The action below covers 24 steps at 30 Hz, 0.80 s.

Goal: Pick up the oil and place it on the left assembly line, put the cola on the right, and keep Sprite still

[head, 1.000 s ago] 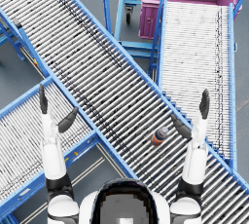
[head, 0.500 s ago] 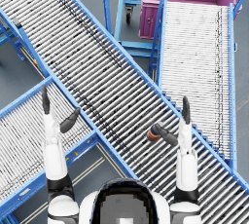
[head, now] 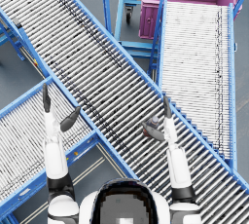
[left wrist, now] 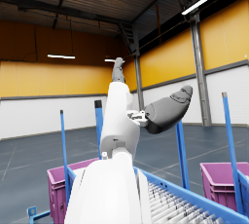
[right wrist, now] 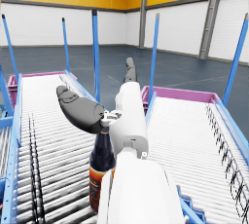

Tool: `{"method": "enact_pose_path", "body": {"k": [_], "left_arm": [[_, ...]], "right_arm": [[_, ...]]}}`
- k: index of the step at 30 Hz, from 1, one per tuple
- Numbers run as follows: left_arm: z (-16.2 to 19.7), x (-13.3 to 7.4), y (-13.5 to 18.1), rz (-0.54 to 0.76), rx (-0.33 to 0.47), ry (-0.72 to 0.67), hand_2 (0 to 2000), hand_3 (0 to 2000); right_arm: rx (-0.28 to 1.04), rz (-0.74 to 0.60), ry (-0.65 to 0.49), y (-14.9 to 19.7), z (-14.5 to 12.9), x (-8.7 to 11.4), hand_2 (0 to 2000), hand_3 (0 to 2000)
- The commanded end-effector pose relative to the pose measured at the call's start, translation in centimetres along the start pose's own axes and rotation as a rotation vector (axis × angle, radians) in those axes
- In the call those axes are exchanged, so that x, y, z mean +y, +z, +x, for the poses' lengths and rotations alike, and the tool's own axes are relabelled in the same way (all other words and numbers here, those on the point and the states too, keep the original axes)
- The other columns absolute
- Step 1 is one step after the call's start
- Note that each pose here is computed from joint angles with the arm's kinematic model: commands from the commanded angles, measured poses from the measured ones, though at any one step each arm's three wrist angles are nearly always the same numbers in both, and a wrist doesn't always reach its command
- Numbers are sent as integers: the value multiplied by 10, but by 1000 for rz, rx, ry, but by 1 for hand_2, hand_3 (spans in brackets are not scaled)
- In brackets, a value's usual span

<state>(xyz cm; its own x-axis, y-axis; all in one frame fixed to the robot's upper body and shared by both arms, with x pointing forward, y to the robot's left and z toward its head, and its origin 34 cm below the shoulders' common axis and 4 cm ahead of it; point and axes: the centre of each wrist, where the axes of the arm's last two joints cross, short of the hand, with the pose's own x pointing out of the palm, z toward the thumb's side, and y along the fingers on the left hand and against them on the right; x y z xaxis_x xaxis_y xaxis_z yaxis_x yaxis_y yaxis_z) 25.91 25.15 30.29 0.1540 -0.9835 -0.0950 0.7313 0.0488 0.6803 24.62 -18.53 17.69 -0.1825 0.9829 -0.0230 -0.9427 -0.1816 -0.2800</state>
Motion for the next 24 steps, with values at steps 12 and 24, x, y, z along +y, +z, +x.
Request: {"method": "enact_pose_path", "body": {"k": [12,24], "left_arm": [[2,2,-8,-28,-9,-2,0,0],[3,18,-29,-90,-24,11,0,0]], "right_arm": [[-38,270,37,-74,21,-13,0,0],[-61,462,32,-121,33,-46,2000,980]]}}
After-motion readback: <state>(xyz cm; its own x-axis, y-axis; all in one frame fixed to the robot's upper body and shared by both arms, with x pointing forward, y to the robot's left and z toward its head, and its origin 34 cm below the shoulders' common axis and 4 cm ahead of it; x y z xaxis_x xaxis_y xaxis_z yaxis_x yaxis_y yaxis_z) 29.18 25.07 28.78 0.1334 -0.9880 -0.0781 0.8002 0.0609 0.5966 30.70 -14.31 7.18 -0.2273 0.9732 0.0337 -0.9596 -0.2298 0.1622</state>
